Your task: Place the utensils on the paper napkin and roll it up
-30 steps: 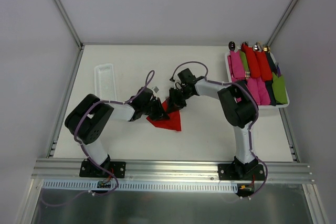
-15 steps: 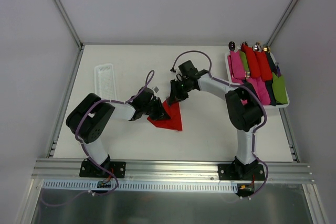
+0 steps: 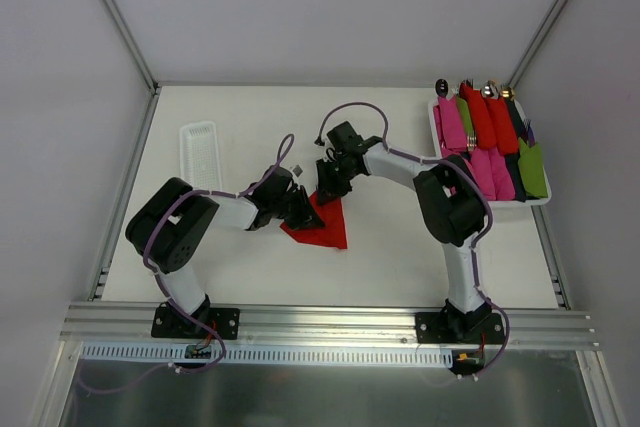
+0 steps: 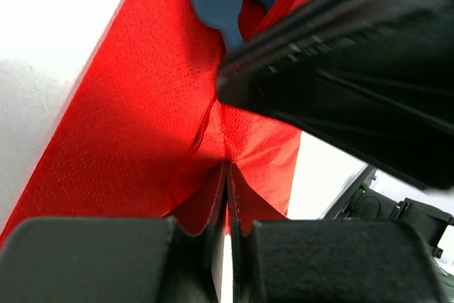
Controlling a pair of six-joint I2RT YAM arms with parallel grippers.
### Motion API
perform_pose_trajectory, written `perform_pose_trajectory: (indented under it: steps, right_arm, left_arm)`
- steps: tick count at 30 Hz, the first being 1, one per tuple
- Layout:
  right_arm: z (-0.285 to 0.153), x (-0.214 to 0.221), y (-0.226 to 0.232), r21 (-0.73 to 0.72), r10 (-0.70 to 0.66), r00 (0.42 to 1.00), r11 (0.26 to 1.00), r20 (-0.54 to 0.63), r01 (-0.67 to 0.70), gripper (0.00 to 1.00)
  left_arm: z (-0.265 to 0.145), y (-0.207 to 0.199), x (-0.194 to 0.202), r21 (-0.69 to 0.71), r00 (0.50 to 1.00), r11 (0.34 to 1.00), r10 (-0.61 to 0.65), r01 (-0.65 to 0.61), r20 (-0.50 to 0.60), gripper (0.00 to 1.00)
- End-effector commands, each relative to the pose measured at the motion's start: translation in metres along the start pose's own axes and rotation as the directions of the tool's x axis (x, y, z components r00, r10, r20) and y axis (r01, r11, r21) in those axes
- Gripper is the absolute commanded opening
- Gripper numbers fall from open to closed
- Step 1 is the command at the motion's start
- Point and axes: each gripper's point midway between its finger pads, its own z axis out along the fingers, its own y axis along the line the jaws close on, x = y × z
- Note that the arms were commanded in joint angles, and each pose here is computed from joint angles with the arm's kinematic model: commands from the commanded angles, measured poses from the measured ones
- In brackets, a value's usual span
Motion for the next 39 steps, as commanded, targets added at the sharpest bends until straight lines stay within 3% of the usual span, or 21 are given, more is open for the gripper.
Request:
perform_pose_trajectory:
  steps: [1, 10, 16, 23, 31, 39]
  right_arm:
    - [-0.003, -0.011, -0.011, 0.051, -0.027, 0.999, 0.998, 0.021, 0.026, 0.13]
    - [-0.011, -0.017, -0.028, 0.038, -0.005, 1.0, 0.999, 0.029, 0.003, 0.14]
    - [-0.05, -0.04, 0.013, -0.194, -0.002, 0.995, 0.981, 0.101, 0.022, 0.26]
    - [-0.083, -0.035, 0.038, -0.367, -0.02, 0.993, 0.928, 0.119, 0.063, 0.27]
    - [-0.053, 0.003, 0.028, -0.451, 0.12, 0.993, 0.885, -0.011, -0.112, 0.28]
    - [-0.026, 0.015, 0.01, -0.422, 0.199, 0.98, 0.886, -0.024, -0.191, 0.29]
  left_arm:
    - [0.0, 0.047, 0.019, -0.172, 0.999, 0.985, -0.029, 0.023, -0.03, 0.0]
    - [-0.001, 0.046, 0.018, -0.176, 0.999, 0.984, -0.006, 0.0, -0.031, 0.0]
    - [-0.002, 0.042, 0.011, -0.173, 0.998, 0.983, 0.05, -0.057, -0.046, 0.0]
    - [-0.006, 0.041, 0.004, -0.165, 0.99, 0.979, 0.111, -0.124, -0.081, 0.0]
    - [-0.004, 0.046, 0.004, -0.166, 0.985, 0.974, 0.135, -0.153, -0.111, 0.0]
    - [-0.003, 0.05, 0.001, -0.174, 0.984, 0.972, 0.143, -0.16, -0.108, 0.0]
